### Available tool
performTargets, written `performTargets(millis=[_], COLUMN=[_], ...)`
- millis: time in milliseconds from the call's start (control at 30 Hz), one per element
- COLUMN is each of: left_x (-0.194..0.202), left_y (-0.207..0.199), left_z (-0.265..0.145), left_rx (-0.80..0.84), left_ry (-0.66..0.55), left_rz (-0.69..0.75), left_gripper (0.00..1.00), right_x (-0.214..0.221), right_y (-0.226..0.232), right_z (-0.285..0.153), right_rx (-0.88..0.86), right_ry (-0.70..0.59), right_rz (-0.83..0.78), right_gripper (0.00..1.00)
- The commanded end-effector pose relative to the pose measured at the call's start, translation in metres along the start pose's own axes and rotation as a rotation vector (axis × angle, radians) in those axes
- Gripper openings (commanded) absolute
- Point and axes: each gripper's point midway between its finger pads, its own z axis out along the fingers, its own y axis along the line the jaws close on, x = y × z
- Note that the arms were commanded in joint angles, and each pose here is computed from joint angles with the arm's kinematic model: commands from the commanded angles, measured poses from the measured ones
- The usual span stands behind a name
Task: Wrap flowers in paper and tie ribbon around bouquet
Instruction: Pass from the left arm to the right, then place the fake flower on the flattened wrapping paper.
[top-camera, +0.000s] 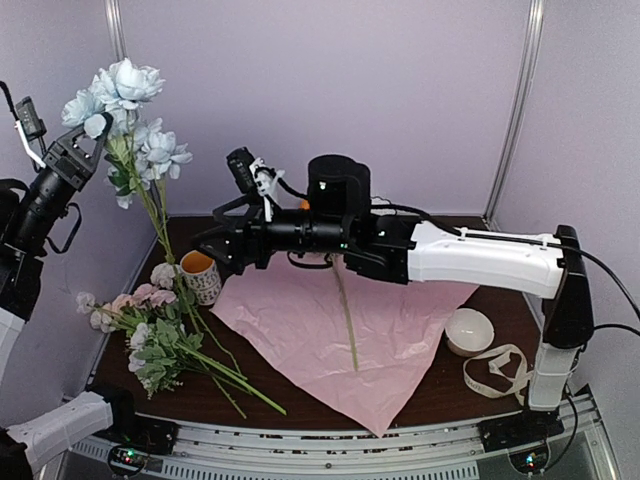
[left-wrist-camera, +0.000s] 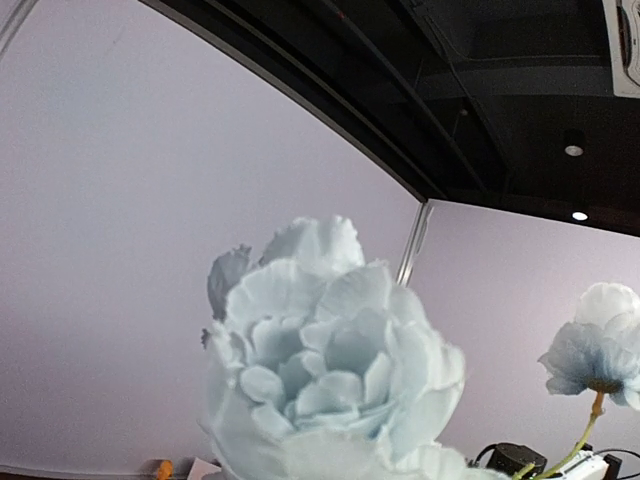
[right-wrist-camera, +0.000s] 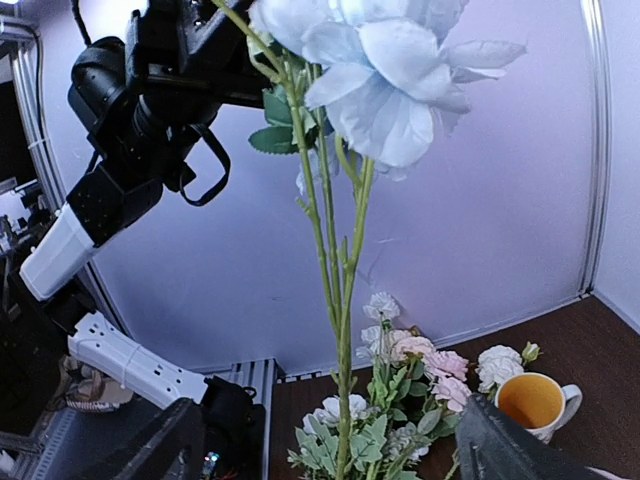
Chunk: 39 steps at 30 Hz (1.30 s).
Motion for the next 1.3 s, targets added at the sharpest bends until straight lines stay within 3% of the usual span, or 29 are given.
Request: performTargets(millis=[0, 133, 267, 367, 467, 600, 700, 767, 800, 867, 900, 933, 1033, 1267], left_x=[0.000, 0.009, 0.014, 0.020, 0.021, 0.025, 0.030, 0.033, 0.035, 0.044, 0.054, 0.072, 0.105, 0.181], left_y=[-0.016, -0.020, -0.024, -0.026, -0.025, -0.016, -0.012, -0.001, 0.009, 0.043, 0.065, 0.090, 0.136, 0.199], left_z=[0.023, 0.036, 0.048, 0.056, 0.057, 0.058, 0.061, 0.061, 0.060, 0.056, 0.050, 0.039, 0.019, -0.035], left_rx=[0.066, 0.091, 0.111, 0.128, 0.120, 0.083, 0.067, 0.007, -0.054, -0.253, -0.374, -0.514, -0.732, -0.952], left_ry=[-0.004, 0.014, 0.022, 0.036, 0.036, 0.036, 0.048, 0.059, 0.075, 0.139, 0.196, 0.293, 0.453, 0.679], left_rz=[-0.011, -0.016, -0.028, -0.044, -0.040, -0.041, -0.047, -0.030, -0.013, 0.028, 0.059, 0.097, 0.204, 0.194], left_gripper=[0.00, 0.00, 0.00, 0.00, 0.00, 0.00, 0.00, 0.00, 0.08, 0.56, 0.72, 0.82, 0.93, 0.93], right_x=[0.007, 0.018, 0.031, 0.041, 0.042, 0.034, 0.032, 0.028, 0.025, 0.025, 0.027, 0.028, 0.047, 0.159], right_y=[-0.006, -0.018, -0.029, -0.034, -0.040, -0.040, -0.049, -0.057, -0.064, -0.084, -0.095, -0.108, -0.147, -0.219], right_z=[0.026, 0.033, 0.040, 0.045, 0.044, 0.040, 0.036, 0.028, 0.022, 0.002, -0.011, -0.027, -0.076, -0.184], right_rx=[0.026, 0.086, 0.127, 0.135, 0.150, 0.153, 0.180, 0.185, 0.192, 0.233, 0.267, 0.306, 0.434, 0.782], right_ry=[-0.013, -0.001, 0.013, 0.027, 0.021, -0.010, -0.012, -0.019, -0.022, -0.015, -0.002, 0.007, 0.073, 0.536], right_rz=[0.005, 0.013, 0.022, 0.032, 0.059, 0.066, 0.101, 0.151, 0.187, 0.261, 0.295, 0.325, 0.409, 0.525], right_gripper=[0.94, 0.93, 0.83, 0.66, 0.37, 0.24, 0.00, 0.00, 0.00, 0.00, 0.00, 0.00, 0.00, 0.00])
